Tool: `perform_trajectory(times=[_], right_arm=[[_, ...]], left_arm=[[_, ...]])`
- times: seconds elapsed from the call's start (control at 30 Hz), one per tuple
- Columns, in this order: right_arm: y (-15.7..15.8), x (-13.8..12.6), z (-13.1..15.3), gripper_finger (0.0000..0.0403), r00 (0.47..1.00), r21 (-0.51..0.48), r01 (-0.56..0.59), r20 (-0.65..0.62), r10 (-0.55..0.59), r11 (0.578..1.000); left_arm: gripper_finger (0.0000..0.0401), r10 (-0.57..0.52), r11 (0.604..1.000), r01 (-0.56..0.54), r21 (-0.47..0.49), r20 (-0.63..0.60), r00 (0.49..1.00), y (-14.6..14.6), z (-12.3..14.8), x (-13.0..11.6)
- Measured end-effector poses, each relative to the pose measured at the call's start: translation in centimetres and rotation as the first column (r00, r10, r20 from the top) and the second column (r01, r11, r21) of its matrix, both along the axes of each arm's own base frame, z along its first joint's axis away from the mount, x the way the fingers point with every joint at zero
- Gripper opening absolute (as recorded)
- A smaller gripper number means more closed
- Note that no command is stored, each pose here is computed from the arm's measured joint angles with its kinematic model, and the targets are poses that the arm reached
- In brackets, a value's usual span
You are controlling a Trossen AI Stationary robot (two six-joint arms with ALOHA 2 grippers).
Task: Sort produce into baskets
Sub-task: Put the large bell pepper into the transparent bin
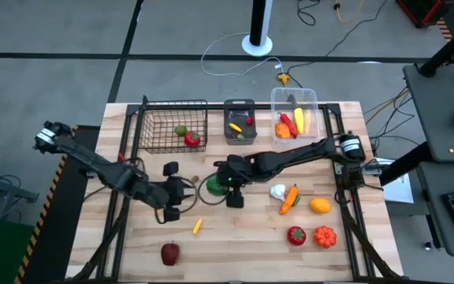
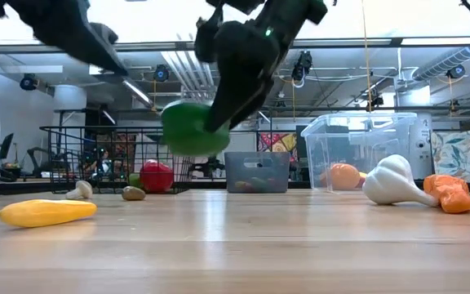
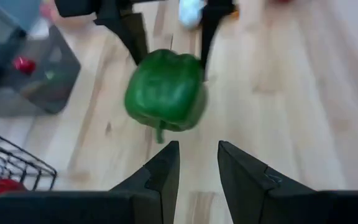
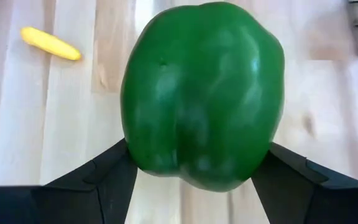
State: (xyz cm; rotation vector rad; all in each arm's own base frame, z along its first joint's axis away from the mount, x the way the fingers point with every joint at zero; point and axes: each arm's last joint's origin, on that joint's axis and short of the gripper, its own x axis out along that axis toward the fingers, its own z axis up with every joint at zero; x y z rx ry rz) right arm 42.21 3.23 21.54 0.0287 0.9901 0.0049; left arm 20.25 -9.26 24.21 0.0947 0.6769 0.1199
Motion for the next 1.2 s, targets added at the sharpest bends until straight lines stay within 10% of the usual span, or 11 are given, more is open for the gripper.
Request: perform_trajectory(times=[0.4, 0.7, 0.93, 1.2], right_arm=[[-7.2, -6.8, 9.7, 0.0268, 0.950, -0.123, 0.309, 0.080, -0.300, 0.943], [-15.9, -14.0, 13.9, 0.0269, 0.666, -0.036, 0.744, 0.128, -0.735, 0.667], [-20.3, -18.4, 11.9, 0.0270, 0.397, -0.093, 0.908, -0.124, -0.909, 0.409], [-21.3, -18.9, 9.9, 0.0273, 0.314, -0.173, 0.914, -0.268, -0.911, 0.366]], left_arm=[[0.0094, -0.010, 0.999, 0.016, -0.028, 0.198, 0.980, -0.9, 4.1, -2.8], [0.0094, -0.001, 1.000, 0.001, -0.003, 0.183, 0.983, -1.3, 3.5, -2.4], [0.0094, 0.003, 1.000, -0.004, 0.006, 0.163, 0.987, -1.5, 3.0, -2.0], [0.0094, 0.008, 1.000, -0.009, 0.003, 0.164, 0.986, -1.5, 3.0, -2.0]])
